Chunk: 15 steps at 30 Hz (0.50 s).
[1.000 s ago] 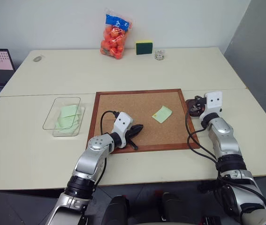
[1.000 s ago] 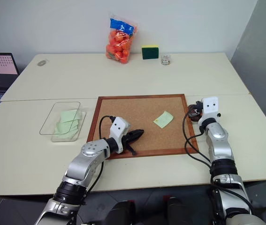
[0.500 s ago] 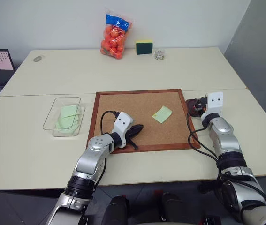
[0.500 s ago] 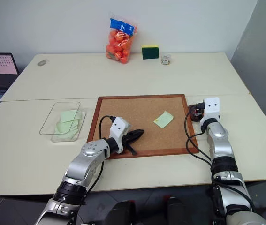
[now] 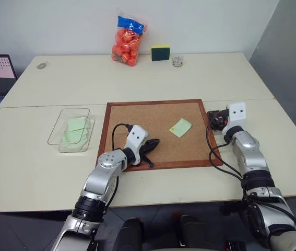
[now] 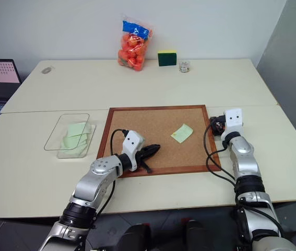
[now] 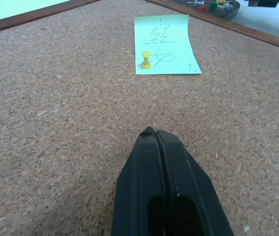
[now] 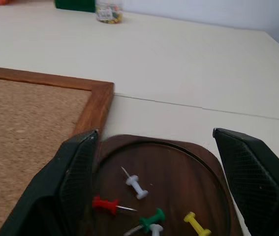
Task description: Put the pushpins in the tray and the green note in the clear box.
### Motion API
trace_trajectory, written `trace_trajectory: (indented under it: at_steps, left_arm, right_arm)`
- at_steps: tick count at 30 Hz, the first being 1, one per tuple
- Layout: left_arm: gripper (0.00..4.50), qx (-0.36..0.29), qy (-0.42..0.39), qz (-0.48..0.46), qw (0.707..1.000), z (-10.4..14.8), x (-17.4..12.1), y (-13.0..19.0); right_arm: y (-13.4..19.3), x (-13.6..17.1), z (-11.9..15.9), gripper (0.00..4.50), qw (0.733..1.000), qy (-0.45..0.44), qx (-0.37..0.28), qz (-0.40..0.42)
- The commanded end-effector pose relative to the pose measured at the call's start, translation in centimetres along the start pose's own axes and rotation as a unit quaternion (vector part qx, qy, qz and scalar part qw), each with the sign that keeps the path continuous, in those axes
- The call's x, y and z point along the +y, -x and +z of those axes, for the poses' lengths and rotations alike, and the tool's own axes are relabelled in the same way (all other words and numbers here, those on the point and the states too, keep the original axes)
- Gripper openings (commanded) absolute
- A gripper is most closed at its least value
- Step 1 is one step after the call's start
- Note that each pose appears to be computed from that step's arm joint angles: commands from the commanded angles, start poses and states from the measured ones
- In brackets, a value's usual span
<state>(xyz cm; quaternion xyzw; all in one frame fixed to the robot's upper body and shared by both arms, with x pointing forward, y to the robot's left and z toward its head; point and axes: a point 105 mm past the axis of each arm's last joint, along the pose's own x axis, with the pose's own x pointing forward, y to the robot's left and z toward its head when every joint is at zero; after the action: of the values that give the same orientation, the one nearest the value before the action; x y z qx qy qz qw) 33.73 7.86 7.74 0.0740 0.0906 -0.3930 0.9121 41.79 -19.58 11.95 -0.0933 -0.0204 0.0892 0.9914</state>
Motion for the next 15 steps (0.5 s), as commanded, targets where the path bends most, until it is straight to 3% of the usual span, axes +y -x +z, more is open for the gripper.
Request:
trace_trajectory:
  at_steps: [1, 8, 15]
  left_arm:
    - [0.0, 0.016, 0.005, -0.003, 1.0, -0.9, -0.5, -0.2]
    - [0.0, 0.016, 0.006, -0.004, 1.0, -0.9, -0.6, -0.2]
    - [0.0, 0.015, 0.004, -0.001, 1.0, -0.9, -0.5, -0.1]
  right_arm:
    - [0.7, 4.4, 3.4, 3.91, 0.99, -0.007, -0.075, 0.12]
    - [2.9, 10.6, 3.9, 3.91, 0.957, -0.013, -0.081, 0.278]
    - [2.6, 12.2, 1.5, 3.91, 0.955, -0.001, -0.026, 0.297]
